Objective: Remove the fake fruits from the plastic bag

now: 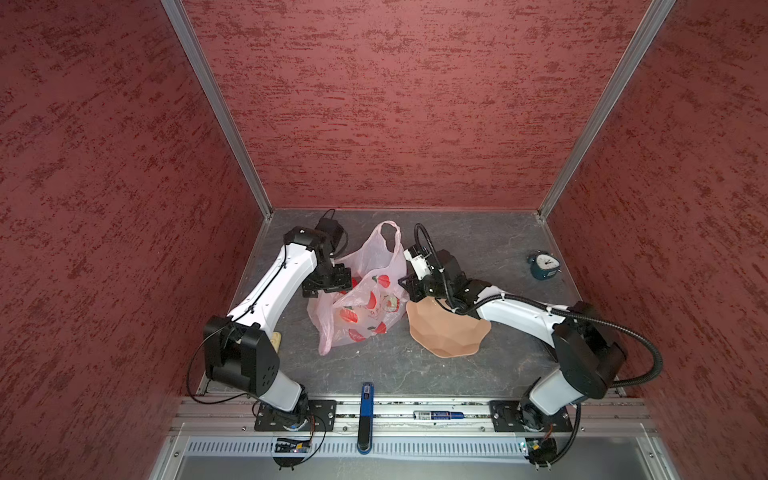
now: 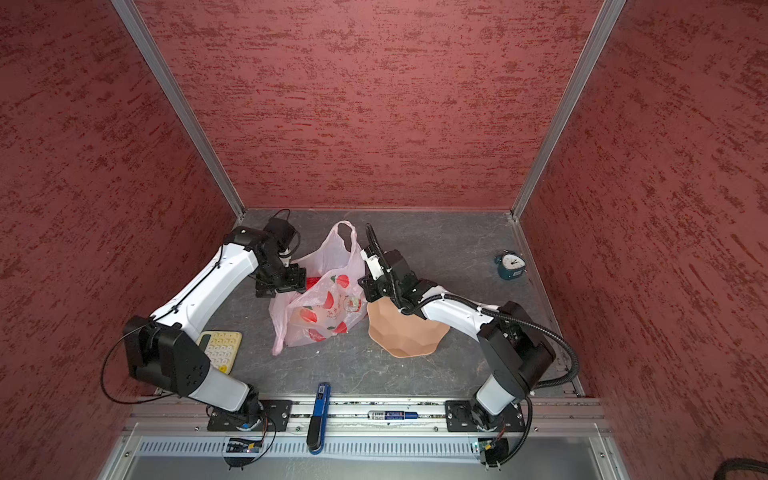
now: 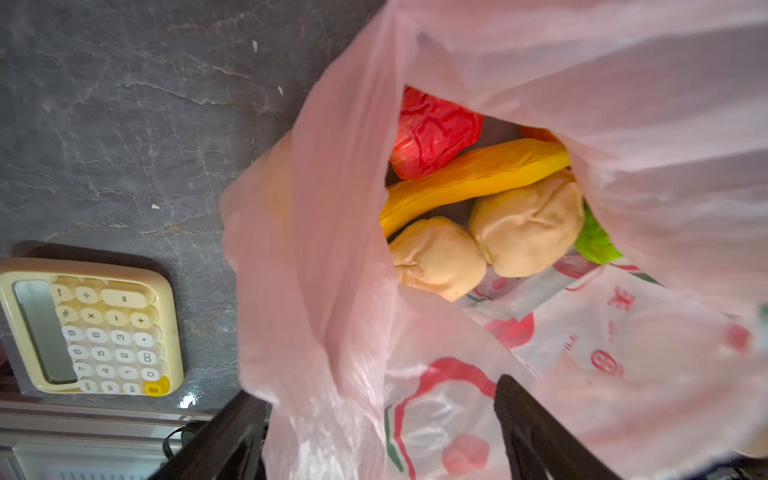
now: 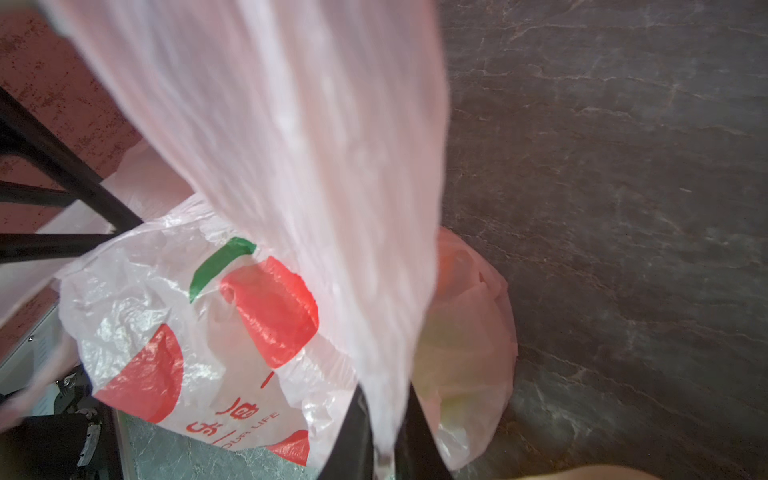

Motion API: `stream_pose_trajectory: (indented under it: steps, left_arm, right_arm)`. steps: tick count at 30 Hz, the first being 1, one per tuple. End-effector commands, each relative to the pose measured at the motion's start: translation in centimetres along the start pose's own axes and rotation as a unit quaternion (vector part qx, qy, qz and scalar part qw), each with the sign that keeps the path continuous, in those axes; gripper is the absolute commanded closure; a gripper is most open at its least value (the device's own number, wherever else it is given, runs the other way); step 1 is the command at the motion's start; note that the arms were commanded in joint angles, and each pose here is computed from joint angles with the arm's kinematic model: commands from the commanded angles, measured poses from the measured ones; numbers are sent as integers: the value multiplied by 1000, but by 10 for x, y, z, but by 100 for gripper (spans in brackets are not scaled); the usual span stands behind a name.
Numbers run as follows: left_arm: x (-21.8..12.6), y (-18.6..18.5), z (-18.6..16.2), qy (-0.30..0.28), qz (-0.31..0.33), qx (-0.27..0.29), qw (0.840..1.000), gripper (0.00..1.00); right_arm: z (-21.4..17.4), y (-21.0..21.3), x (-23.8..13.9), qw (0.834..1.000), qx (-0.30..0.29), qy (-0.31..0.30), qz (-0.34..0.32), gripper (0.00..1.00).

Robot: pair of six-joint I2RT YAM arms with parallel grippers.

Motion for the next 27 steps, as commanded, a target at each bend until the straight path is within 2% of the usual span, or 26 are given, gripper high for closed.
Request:
stream_pose_trajectory:
  steps: [1,3,5,8,14,21,24,27]
  left_arm:
    - [9,0,17,-27,17,-11,999,40]
    - [10,2,21,-32,19,-14,999,53]
    - [7,3,27,-42,20,-19,999,55]
    - [2,6,31,-53,21,-24,998,53]
    - [-7,14,37,-77,27,-38,996,37]
    - [-22,15,43,-121,14,-56,991,36]
    - [-21,14,44,-121,12,-52,991,37]
    - [-10,16,43,-106,19,-53,993,46]
  right_arm:
    - [12,4,-9,1000,-15,-25,-1,87]
    - [12,3,-9,1000,-14,-25,-2,87]
    - [13,3,-8,1000,-14,-25,-2,87]
    - [14,4,-8,1000,-13,-26,-2,87]
    - [14,3,-6,1000,-13,-21,-3,87]
    - [13,2,-3,1000,-12,-18,-3,87]
    - [13,2,-3,1000,-11,-18,-3,87]
    - [13,3,-3,1000,-10,-19,-1,87]
Point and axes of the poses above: each gripper's point midway between its finger pads, its own x axis out along the fingers, its own y axis along the line the jaws close on, z = x × y, the point moved 2 cm from there along -x, back along the fingers, and after that the axes turned 2 degrees about x, right-handed, at the moved point
